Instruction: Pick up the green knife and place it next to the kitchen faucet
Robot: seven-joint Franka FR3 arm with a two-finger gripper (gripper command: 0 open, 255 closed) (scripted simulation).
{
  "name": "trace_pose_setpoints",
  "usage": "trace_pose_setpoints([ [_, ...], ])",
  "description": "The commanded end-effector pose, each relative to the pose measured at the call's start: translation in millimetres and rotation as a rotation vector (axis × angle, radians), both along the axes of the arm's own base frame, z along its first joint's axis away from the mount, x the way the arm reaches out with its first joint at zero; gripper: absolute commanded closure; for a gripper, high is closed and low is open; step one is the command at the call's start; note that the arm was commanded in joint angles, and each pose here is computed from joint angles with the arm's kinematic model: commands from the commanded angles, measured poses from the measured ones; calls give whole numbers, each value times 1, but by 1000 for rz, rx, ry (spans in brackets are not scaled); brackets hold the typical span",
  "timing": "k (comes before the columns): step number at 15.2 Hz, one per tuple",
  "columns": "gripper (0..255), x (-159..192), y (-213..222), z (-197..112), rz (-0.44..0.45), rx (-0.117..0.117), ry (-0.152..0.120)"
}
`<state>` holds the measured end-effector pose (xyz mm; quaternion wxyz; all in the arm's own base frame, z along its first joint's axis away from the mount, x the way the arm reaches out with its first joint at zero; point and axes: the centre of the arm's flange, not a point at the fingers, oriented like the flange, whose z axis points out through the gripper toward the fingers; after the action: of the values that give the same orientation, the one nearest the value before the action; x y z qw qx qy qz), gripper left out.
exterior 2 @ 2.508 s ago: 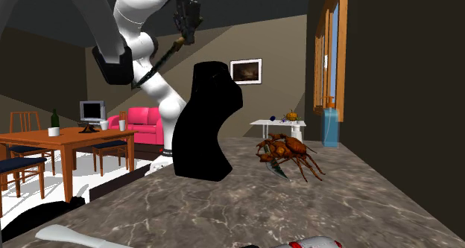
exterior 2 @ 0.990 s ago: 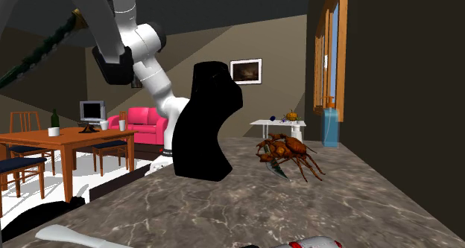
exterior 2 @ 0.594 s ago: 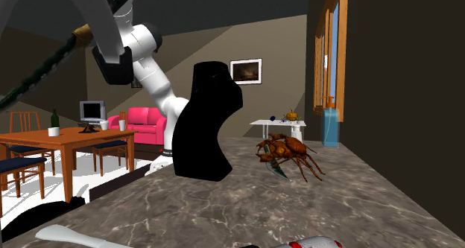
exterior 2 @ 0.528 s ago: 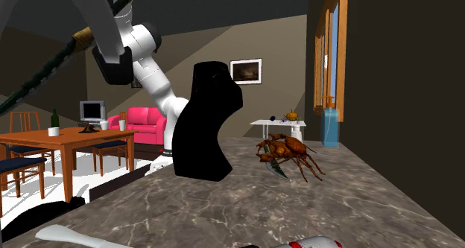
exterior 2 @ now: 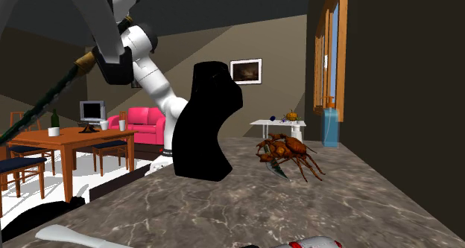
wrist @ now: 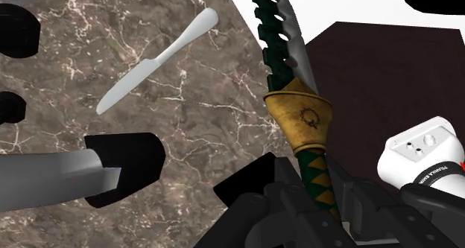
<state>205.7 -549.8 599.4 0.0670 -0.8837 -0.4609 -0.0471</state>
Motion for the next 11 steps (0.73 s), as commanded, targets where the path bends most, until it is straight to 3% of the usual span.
trace_pose_setpoints([
  [1,255,-1,0,-10,0,0,0],
  [11,255,-1,0,-63,0,0,0],
])
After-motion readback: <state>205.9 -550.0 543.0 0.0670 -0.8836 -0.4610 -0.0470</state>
